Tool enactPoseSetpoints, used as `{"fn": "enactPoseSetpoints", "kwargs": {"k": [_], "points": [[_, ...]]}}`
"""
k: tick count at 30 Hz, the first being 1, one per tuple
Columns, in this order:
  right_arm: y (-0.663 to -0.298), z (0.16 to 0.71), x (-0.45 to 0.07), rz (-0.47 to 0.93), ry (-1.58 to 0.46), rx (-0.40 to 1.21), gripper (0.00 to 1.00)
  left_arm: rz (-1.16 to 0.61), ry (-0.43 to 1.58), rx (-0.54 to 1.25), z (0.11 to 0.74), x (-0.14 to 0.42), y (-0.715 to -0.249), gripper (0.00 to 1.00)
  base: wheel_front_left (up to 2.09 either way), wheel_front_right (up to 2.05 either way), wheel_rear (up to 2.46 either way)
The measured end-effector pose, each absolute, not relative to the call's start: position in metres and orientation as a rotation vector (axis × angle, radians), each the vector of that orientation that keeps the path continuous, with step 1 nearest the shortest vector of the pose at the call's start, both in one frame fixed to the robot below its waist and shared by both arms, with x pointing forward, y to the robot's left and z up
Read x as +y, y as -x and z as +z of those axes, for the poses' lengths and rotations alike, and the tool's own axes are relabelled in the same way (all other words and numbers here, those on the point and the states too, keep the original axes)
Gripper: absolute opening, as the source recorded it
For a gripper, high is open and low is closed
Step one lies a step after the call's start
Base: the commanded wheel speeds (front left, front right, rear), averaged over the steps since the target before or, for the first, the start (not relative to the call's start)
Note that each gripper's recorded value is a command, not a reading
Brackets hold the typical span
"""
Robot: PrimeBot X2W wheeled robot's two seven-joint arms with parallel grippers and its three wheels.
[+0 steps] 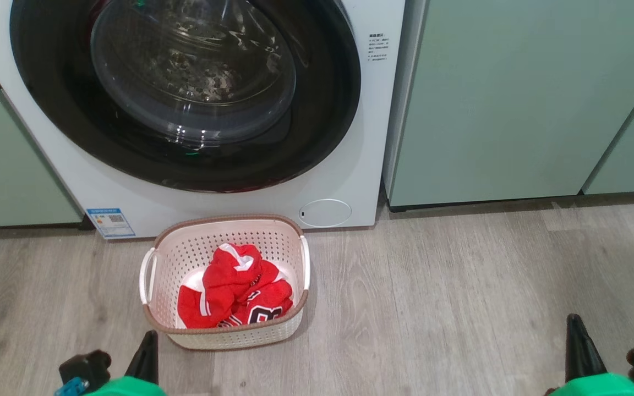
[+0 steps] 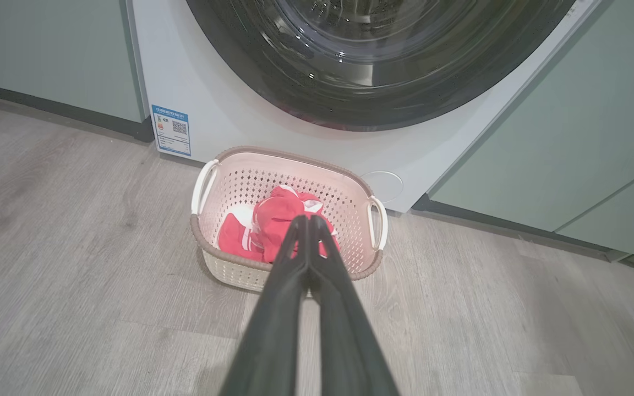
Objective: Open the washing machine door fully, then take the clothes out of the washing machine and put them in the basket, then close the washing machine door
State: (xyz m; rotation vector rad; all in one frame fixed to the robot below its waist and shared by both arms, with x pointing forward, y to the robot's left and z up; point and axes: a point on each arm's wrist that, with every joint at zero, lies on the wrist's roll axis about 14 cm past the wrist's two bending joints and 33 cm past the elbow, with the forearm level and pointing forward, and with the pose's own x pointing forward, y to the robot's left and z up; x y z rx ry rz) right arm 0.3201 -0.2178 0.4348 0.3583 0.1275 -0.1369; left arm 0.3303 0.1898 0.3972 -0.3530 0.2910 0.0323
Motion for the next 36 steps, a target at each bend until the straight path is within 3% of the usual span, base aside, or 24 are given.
{"fn": "enactPoseSetpoints", "kwargs": {"k": [36], "points": [[-0.336, 0.442, -0.22, -0.187, -0.733, 0.114, 0.0, 0.119, 0.721, 0.256, 0.412, 0.194, -0.342, 0.0, 0.0, 0.0, 0.0]]}}
